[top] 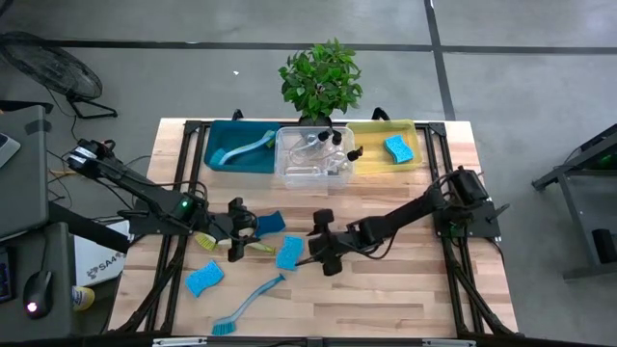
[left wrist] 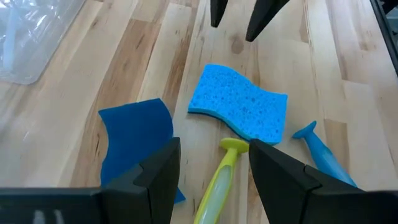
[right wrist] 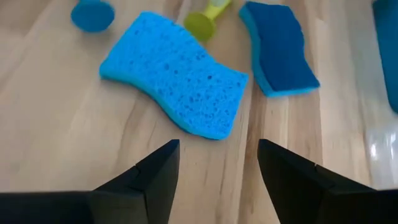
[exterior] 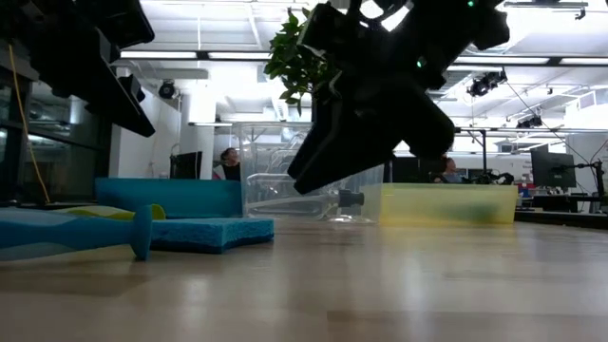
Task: Pick & Place Kitchen Sink Supplies
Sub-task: Put the light blue sponge into the yellow bin
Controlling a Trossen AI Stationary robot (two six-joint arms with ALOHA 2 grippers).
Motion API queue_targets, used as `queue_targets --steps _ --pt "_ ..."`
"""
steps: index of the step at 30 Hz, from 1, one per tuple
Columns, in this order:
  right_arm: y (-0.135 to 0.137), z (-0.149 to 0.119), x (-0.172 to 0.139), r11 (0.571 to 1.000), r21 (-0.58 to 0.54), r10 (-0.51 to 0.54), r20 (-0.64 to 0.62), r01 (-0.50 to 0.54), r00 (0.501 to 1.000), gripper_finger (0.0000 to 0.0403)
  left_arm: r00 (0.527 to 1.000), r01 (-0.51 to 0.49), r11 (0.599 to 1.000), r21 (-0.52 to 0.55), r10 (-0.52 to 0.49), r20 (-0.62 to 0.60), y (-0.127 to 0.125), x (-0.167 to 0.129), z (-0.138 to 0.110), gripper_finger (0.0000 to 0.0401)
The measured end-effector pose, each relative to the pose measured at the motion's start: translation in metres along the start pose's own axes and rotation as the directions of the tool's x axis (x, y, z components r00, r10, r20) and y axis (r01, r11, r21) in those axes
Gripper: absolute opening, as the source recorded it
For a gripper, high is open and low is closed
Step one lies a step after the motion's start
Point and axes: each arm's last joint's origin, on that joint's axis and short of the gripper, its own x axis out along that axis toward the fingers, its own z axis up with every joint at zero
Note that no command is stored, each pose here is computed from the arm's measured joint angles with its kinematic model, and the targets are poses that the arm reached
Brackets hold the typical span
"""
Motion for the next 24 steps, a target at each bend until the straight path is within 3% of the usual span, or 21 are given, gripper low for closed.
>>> queue_targets --steps 4,9,24 --pt "-0.010 -0.002 0.004 0.987 -0.154 0.037 -0.008 -0.037 0.999 0.0209 1.000 -0.001 1.000 0.000 0.001 0.000 0.000 0.000 0.000 0.0188" --pt "-0.022 -0.004 0.007 0.941 -0.334 0.056 -0.011 -0.057 0.998 0.0208 1.000 -0.002 1.000 -0.001 0.002 -0.001 0.000 0.000 0.000 0.0188" --pt "-0.043 -0.009 0.014 0.852 -0.499 0.179 -0.009 -0.160 0.984 0.0208 1.000 -0.011 1.000 -0.023 0.011 0.005 0.000 0.000 0.000 0.0188"
